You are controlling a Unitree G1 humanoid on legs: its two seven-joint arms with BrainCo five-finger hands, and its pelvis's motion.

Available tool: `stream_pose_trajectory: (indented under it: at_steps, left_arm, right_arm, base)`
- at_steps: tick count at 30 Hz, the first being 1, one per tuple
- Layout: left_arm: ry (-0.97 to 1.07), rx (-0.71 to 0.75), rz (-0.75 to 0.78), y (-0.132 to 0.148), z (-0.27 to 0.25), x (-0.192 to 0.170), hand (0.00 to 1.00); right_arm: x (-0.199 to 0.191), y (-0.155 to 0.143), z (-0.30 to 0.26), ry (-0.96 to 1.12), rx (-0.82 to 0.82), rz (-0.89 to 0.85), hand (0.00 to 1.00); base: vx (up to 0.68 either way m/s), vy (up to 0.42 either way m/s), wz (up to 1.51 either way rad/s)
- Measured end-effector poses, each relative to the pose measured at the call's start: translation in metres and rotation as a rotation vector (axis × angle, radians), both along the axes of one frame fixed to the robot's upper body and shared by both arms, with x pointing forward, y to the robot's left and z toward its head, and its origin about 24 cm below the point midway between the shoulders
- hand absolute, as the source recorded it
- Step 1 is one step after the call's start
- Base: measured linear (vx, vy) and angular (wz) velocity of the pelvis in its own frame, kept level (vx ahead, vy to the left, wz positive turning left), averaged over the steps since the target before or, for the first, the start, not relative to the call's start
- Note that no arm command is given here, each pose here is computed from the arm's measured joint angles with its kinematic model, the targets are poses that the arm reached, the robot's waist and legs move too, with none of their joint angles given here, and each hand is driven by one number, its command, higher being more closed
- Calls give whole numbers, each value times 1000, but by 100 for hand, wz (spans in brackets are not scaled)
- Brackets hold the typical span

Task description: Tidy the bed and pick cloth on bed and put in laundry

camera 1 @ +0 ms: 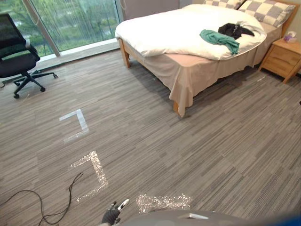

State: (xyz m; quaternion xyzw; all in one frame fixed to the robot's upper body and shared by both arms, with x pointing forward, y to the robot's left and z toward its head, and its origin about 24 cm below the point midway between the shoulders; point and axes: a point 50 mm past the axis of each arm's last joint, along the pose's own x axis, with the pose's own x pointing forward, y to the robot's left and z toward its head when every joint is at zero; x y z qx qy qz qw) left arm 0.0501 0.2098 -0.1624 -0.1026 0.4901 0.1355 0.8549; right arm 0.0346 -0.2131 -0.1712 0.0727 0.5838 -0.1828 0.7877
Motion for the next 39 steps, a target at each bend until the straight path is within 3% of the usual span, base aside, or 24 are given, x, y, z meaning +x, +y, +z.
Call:
stream_pose_trajectory:
  at_steps: [19,27,32,39]
  left_arm:
    - [-28,-44,-73,-6,1,16,0]
    - [8,-24,-166,-8,0,13,0]
    - [43,-35,-64,0,-2,-3,0]
    - [38,-14,-40,2,0,15,0]
  right_arm:
    - [17,0,1,-24,7,-15,0]
    - [12,-3,2,-48,7,-156,0]
    - [8,3,1,-65,37,-234,0]
    - [3,7,1,-67,68,-211,0]
  base:
    - [21,-9,0]
    - [-67,15,-4]
    - [77,11,-23]
    - [249,-268,-30]
